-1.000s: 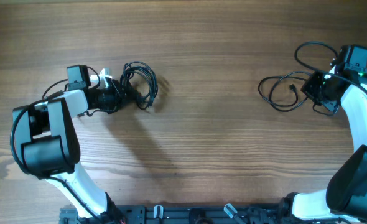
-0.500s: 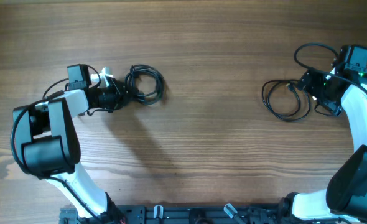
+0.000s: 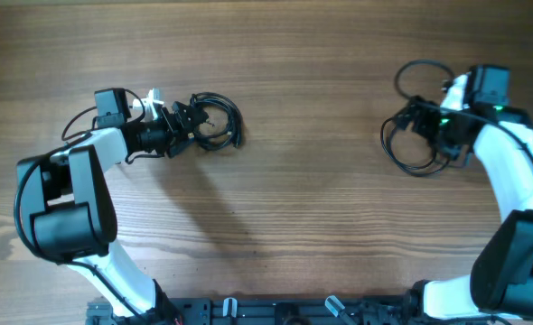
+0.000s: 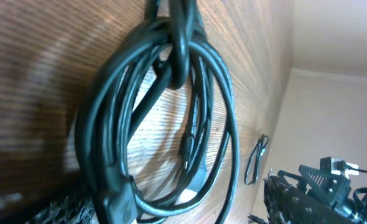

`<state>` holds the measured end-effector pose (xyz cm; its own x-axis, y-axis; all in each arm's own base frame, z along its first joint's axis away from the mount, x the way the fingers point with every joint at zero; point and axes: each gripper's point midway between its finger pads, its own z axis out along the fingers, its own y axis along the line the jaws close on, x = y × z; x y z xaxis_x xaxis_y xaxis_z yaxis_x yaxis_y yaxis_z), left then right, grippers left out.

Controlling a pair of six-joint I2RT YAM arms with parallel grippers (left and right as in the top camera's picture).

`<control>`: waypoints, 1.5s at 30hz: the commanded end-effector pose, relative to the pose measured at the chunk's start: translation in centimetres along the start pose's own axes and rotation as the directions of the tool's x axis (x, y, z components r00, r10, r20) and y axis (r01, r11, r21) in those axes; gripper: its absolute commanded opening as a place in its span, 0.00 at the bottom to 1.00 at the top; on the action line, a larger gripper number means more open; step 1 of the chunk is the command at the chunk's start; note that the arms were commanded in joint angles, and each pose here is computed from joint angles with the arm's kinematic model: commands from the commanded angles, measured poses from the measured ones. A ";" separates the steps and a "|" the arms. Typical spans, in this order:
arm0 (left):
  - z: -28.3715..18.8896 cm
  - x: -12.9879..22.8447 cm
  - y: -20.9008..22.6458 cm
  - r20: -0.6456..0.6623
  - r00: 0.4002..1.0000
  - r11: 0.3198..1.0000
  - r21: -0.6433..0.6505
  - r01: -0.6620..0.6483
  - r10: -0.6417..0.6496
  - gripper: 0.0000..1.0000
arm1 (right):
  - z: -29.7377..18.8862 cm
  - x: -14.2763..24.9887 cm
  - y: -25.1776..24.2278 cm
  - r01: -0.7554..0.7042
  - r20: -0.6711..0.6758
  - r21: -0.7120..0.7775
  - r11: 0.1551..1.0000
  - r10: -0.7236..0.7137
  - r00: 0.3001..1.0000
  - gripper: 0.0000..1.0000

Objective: Untangle cables

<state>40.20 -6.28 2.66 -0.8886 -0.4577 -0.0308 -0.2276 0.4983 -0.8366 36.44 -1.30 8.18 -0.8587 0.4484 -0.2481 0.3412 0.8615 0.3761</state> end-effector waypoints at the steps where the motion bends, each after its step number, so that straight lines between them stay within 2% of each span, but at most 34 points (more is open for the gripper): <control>1: -0.6 -0.4 1.6 0.055 0.998 0.992 -0.127 -0.016 0.023 0.87 | 1.5 2.4 3.1 0.106 -0.035 -0.063 0.992 -0.109 0.993 0.99; 3: -0.8 -0.5 1.5 0.062 0.998 0.991 -0.134 -0.018 0.027 0.83 | 2.7 3.6 5.1 0.170 -0.040 -0.098 0.981 -0.174 0.984 0.99; 7: -1.2 -0.6 1.3 0.074 0.997 0.989 -0.149 -0.022 0.034 0.82 | 4.2 5.0 8.4 0.273 -0.020 -0.150 0.950 -0.279 0.960 0.99; 10: -2.0 -1.0 2.4 0.113 0.993 0.970 -0.245 -0.003 0.031 0.79 | 5.3 5.8 9.2 0.305 -0.019 -0.127 0.944 -0.309 0.951 0.98; 15: -4.2 -1.9 4.0 0.197 0.979 0.912 -0.410 0.029 0.057 0.75 | 7.5 5.9 5.1 0.256 -0.066 0.074 0.964 -0.251 0.966 0.98; 22: -4.4 -2.0 3.9 0.202 0.977 0.910 -0.414 0.028 0.062 0.76 | 9.5 5.0 -2.8 0.179 -0.107 0.332 0.926 -0.152 0.983 0.99; 30: -3.4 -1.6 3.1 0.180 0.979 0.912 -0.409 -0.009 0.090 0.77 | 8.4 3.0 -7.7 0.009 -0.045 0.388 0.921 0.010 0.999 0.99; 34: -2.1 -1.1 2.0 0.156 0.979 0.914 -0.401 -0.057 0.130 0.77 | 9.3 2.8 -4.9 0.015 -0.061 0.216 0.976 -0.002 0.998 0.98; 39: -1.1 -0.7 1.0 0.138 0.977 0.915 -0.391 -0.098 0.163 0.70 | 10.1 3.6 1.7 0.090 -0.096 -0.078 0.993 -0.097 0.991 0.93; 41: -0.6 -0.5 0.6 0.129 0.976 0.915 -0.386 -0.116 0.178 0.64 | 10.3 3.9 4.1 0.133 -0.086 -0.149 0.980 -0.147 0.985 0.93; 43: 0.2 0.0 -0.1 0.110 0.974 0.914 -0.380 -0.144 0.199 0.60 | 10.6 4.7 6.9 0.194 -0.074 -0.206 0.959 -0.213 0.974 0.99; 45: 1.2 0.9 -0.8 0.082 0.972 0.911 -0.372 -0.176 0.221 0.50 | 10.9 5.6 8.8 0.228 -0.071 -0.230 0.946 -0.250 0.966 1.00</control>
<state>40.43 -5.96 2.17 -0.8637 -0.4437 -0.2392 -0.2538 0.7927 -0.5542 40.84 6.82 1.82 -0.8976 0.2673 -0.3506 0.1047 0.9017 0.4194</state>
